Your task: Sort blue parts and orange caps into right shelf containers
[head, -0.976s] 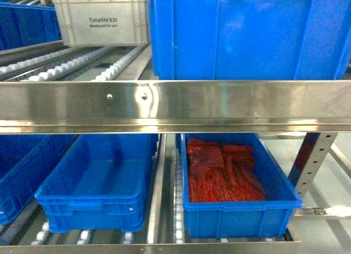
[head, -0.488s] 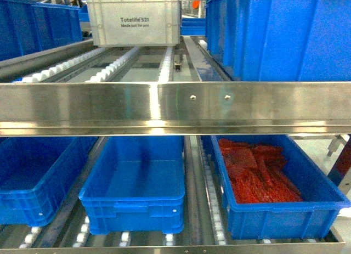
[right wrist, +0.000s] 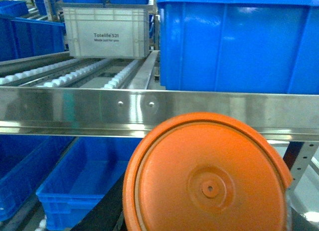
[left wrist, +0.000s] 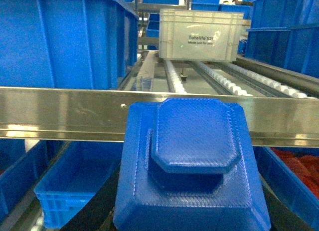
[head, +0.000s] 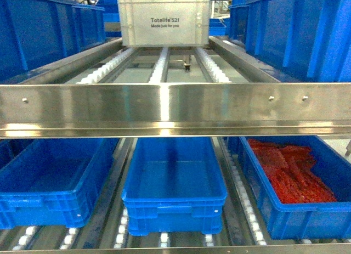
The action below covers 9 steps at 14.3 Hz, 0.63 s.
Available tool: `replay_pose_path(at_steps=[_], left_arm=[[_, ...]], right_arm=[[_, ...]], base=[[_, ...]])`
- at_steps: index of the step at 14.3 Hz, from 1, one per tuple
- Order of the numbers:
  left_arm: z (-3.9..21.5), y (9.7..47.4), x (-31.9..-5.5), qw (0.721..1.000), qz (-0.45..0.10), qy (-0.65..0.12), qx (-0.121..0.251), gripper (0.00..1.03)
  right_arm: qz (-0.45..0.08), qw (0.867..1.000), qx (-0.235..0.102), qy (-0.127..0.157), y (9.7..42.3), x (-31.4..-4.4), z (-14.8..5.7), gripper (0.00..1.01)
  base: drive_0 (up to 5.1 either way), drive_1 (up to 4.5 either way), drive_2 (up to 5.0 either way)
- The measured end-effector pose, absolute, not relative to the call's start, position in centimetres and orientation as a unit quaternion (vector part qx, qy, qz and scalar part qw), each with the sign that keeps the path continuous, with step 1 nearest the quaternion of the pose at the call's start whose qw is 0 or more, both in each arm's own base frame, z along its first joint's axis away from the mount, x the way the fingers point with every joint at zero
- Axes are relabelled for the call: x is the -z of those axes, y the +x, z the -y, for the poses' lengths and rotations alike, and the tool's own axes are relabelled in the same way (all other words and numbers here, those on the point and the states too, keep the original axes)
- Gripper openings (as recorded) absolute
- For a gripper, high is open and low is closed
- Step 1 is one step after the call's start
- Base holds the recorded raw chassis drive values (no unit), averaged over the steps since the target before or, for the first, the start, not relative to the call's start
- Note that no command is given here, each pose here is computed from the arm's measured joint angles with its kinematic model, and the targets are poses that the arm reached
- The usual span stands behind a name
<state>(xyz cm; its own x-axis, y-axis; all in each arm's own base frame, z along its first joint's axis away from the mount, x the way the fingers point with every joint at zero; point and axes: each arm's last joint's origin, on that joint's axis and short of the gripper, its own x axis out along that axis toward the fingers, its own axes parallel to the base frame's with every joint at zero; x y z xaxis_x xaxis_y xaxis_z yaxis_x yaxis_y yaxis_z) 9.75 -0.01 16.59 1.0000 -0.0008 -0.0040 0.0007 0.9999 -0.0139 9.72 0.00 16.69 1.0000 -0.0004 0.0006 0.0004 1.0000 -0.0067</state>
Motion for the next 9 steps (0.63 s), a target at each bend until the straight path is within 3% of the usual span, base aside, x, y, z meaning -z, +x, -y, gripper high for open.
replay_pose_path(at_steps=[9], left_arm=[[0.01, 9.75, -16.60, 1.000, -0.002, -0.007, 0.000, 0.41]], right_arm=[[0.001, 1.000, 0.000, -0.004, 9.72, -16.70, 0.00, 0.43]], base=[[-5.0, 2.49, 2.5]])
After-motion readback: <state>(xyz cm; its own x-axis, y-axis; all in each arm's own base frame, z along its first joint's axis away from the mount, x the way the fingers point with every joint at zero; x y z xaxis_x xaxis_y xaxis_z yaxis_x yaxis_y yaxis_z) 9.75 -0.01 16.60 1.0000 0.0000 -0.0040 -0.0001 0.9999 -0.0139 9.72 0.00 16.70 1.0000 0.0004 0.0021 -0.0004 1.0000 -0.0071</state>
